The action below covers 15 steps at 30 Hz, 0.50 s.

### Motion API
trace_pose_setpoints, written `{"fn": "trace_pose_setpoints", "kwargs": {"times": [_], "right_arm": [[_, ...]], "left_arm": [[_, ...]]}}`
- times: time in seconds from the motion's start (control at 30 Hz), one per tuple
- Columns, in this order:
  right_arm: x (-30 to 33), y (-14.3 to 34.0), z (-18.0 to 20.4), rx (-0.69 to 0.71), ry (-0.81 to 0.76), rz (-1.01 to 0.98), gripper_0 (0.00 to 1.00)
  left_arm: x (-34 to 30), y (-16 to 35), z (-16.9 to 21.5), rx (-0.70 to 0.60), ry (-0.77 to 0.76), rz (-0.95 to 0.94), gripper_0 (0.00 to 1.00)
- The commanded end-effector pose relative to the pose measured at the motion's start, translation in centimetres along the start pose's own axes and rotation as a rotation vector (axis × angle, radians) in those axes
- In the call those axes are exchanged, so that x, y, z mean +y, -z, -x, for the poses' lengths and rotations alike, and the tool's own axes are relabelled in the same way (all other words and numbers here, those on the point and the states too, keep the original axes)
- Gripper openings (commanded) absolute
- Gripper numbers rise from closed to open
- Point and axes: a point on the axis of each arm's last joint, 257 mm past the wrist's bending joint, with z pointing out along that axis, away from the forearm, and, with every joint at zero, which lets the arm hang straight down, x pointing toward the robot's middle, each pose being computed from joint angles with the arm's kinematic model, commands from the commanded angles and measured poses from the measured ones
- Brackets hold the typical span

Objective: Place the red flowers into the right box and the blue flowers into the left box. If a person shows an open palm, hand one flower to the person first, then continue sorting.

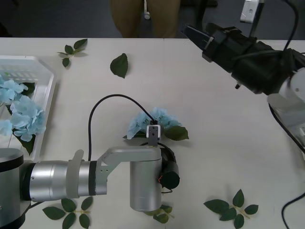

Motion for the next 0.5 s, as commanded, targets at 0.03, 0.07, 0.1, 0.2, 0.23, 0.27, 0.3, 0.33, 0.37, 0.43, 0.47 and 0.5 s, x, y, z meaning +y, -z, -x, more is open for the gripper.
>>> {"fn": "trace_pose_setpoints", "kwargs": {"times": [0.03, 0.07, 0.1, 0.2, 0.23, 0.27, 0.3, 0.33, 0.37, 0.43, 0.47, 0.5], "right_arm": [[-2.4, 4.8, 1.5, 0.038, 0.048, -0.047, 1.00], [-3.4, 5.8, 1.5, 0.054, 0.060, -0.067, 1.00], [-5.0, 7.1, 1.2, 0.080, 0.072, -0.099, 1.00], [-8.1, 9.6, 0.5, 0.161, 0.085, -0.143, 1.00], [-9.4, 10.7, 0.1, 0.204, 0.084, -0.154, 1.00], [-10.2, 11.4, -0.1, 0.242, 0.083, -0.153, 1.00], [-10.5, 11.7, -0.3, 0.260, 0.080, -0.149, 1.00], [-10.8, 12.2, -0.5, 0.290, 0.069, -0.137, 1.00], [-10.7, 12.6, -1.0, 0.317, 0.042, -0.118, 1.00], [-10.5, 13.2, -1.7, 0.354, 0.016, -0.097, 1.00], [-10.5, 13.7, -2.4, 0.383, -0.025, -0.088, 1.00], [-10.0, 14.0, -3.2, 0.422, -0.060, -0.064, 1.00]], "left_arm": [[0.9, -0.7, -2.3, 0.032, 0.002, 0.031, 1.00], [0.8, -0.6, -2.4, 0.033, 0.000, 0.028, 1.00], [0.8, -0.6, -2.4, 0.033, 0.002, 0.030, 0.99], [0.9, -0.6, -2.4, 0.034, -0.001, 0.033, 0.27], [1.0, -0.6, -2.4, 0.034, -0.001, 0.034, 0.13], [1.1, -0.6, -2.3, 0.032, -0.004, 0.037, 0.08], [1.0, -0.6, -2.4, 0.034, -0.006, 0.036, 0.07], [1.0, -0.6, -2.4, 0.033, -0.008, 0.037, 0.05], [1.1, -0.6, -2.4, 0.034, -0.007, 0.039, 0.02], [1.0, -0.6, -2.4, 0.033, -0.011, 0.037, 0.01], [1.1, -0.6, -2.4, 0.034, -0.009, 0.039, 0.01], [1.1, -0.6, -2.4, 0.034, -0.009, 0.039, 0.01]]}}
